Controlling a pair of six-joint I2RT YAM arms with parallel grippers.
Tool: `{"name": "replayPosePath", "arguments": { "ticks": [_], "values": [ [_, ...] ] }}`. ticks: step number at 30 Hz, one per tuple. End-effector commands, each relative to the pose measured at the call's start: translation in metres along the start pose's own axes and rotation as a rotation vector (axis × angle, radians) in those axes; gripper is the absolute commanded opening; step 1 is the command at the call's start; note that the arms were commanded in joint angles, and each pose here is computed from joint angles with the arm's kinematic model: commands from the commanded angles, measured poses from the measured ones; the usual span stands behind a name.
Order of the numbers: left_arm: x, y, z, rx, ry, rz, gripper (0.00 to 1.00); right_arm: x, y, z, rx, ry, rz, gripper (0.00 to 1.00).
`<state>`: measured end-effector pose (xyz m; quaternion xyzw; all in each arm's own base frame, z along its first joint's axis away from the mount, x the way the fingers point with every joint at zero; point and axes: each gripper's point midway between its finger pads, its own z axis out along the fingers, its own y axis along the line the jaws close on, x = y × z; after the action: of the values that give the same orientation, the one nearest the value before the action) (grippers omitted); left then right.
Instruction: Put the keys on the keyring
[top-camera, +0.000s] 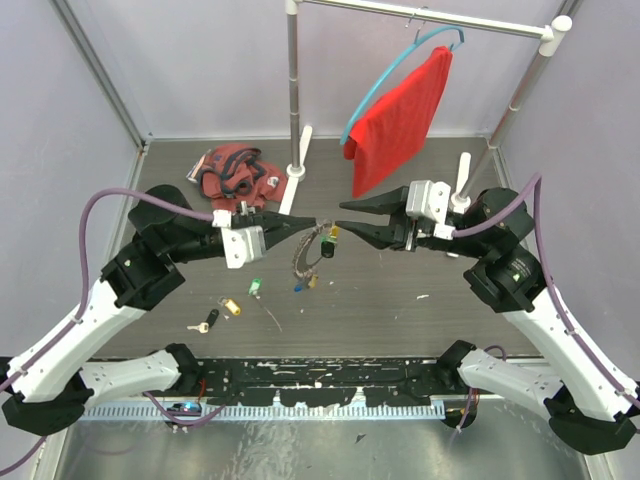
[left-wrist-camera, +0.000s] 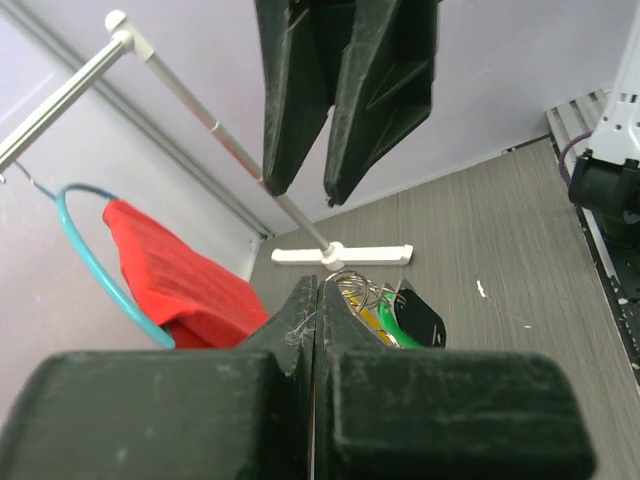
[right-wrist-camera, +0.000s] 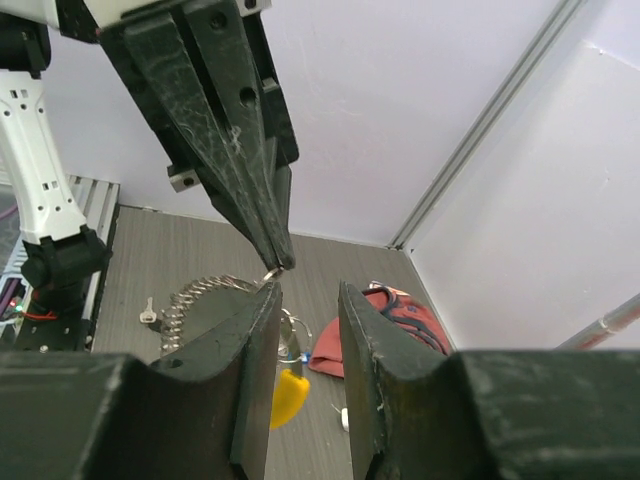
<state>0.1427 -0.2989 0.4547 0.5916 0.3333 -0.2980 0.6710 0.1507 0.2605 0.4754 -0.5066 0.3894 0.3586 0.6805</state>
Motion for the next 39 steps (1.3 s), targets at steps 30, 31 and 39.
{"name": "replayPosePath", "arguments": {
  "ticks": [30, 31, 39],
  "values": [
    [-0.008, 0.038, 0.005, -0.237, -0.086, -0.159, 0.00, 0.016, -0.013, 0.027, 0.027, -0.016, 0.184, 0.23],
    [-0.009, 0.038, 0.005, -0.236, -0.087, -0.159, 0.00, 0.016, -0.013, 0.027, 0.027, -0.017, 0.187, 0.21],
    [-0.011, 0.035, 0.005, -0.221, -0.096, -0.161, 0.00, 0.015, -0.012, 0.026, 0.024, -0.014, 0.199, 0.01]
  ]
}}
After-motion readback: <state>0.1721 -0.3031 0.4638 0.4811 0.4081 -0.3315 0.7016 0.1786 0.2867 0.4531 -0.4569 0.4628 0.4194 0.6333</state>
